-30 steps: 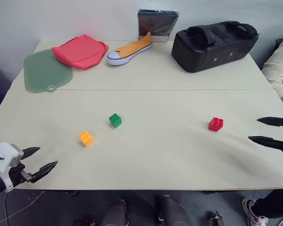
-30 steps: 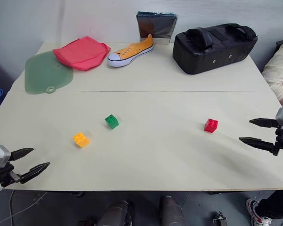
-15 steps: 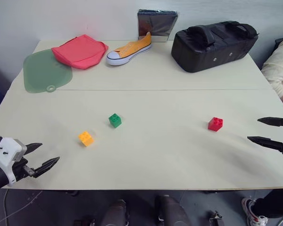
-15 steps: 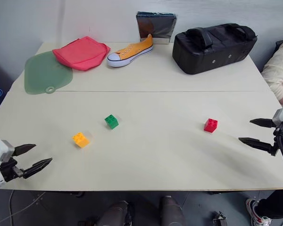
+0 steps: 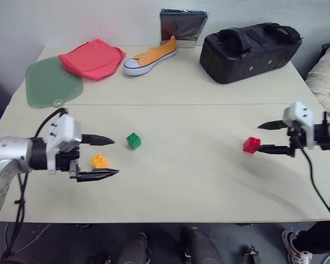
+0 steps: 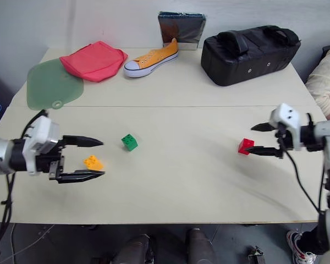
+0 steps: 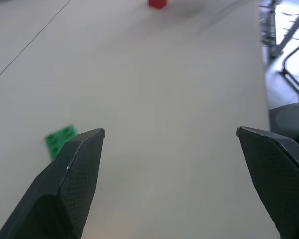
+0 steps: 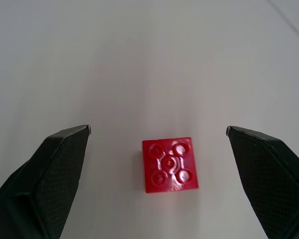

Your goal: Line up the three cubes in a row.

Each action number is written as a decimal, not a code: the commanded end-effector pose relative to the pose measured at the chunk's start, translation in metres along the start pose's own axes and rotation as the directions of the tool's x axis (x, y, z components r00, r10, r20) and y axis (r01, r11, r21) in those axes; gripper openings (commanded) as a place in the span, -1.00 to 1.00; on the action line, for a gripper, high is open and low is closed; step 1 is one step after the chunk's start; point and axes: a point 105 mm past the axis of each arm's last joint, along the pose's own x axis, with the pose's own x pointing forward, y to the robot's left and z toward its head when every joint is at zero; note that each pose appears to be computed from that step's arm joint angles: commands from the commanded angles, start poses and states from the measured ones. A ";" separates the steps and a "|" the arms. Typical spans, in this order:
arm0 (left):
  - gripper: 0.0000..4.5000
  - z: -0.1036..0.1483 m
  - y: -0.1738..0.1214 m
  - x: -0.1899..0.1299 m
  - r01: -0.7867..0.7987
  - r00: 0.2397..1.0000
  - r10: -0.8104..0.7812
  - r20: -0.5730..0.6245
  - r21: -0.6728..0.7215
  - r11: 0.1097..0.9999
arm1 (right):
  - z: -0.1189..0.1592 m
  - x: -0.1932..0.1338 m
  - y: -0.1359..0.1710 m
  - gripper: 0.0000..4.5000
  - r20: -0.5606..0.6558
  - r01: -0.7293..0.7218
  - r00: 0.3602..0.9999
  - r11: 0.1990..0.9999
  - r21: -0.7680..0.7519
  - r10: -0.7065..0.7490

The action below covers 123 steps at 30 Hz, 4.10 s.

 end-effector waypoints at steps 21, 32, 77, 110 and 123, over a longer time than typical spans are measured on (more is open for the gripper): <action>1.00 0.052 -0.005 0.023 0.172 0.976 -0.180 0.126 0.078 0.982 | -0.023 0.011 -0.009 -0.35 -0.063 0.039 0.997 0.999 0.028 -0.037; 1.00 0.025 -0.022 0.035 0.273 0.959 -0.279 0.054 0.101 0.957 | 0.016 0.019 0.087 -0.35 -0.013 -0.274 0.961 0.949 -0.154 0.276; 1.00 -0.035 -0.005 -0.013 -0.278 0.960 0.280 0.009 -0.108 0.955 | 0.072 0.002 0.130 0.99 0.150 -0.318 0.918 0.908 -0.275 0.367; 1.00 -0.036 0.088 0.018 -0.519 0.826 0.462 -0.323 -0.117 0.847 | 0.128 0.016 0.113 0.99 0.368 -0.196 0.882 0.939 -0.283 0.295; 1.00 -0.036 0.112 0.073 -0.437 0.840 0.351 -0.414 -0.132 0.890 | 0.124 0.023 0.123 0.99 0.396 -0.172 0.880 0.952 -0.253 0.265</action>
